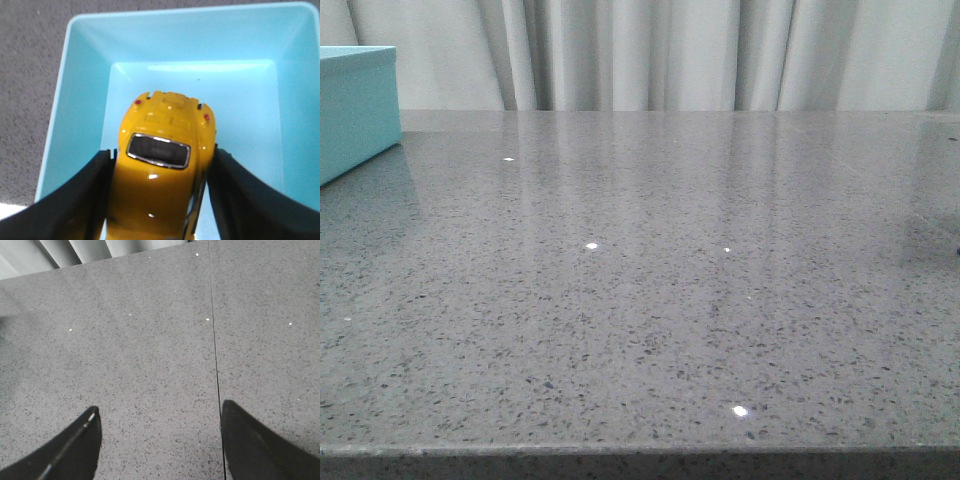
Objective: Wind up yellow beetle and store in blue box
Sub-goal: 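Lift the car with the left gripper and carry it over the box, then lower the car into the blue box and open the left gripper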
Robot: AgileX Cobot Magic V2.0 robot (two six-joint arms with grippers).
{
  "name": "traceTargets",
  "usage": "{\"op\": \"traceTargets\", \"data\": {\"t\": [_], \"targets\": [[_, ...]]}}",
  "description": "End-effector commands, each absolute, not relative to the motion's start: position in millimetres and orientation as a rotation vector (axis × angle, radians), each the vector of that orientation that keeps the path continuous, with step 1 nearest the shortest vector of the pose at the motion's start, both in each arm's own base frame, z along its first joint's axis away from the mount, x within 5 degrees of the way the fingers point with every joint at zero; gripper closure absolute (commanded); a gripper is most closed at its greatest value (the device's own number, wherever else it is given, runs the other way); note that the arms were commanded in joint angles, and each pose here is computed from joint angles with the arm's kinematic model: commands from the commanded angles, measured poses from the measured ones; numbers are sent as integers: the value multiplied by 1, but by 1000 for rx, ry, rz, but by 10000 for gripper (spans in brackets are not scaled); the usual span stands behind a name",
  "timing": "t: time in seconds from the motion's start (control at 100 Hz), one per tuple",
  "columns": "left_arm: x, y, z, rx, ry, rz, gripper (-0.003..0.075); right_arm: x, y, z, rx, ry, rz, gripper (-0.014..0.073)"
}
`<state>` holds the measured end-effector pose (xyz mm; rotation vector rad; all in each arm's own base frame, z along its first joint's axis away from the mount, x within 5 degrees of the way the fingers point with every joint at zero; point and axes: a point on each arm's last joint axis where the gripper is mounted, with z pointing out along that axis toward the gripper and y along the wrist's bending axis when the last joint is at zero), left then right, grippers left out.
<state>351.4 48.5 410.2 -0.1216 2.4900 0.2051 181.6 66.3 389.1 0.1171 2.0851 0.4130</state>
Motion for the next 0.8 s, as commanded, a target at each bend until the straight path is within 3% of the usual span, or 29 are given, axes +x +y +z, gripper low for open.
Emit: {"op": "traceTargets", "data": {"t": [0.0, 0.43, 0.79], "targets": [[351, 55, 416, -178, 2441, 156, 573, 180, 66, 406, 95, 1976, 443, 87], [390, 69, 338, -211, 2664, 151, 573, 180, 66, 406, 95, 1975, 444, 87], [398, 67, 320, -224, 2717, 98, 573, 180, 65, 406, 96, 1979, 442, 87]]}}
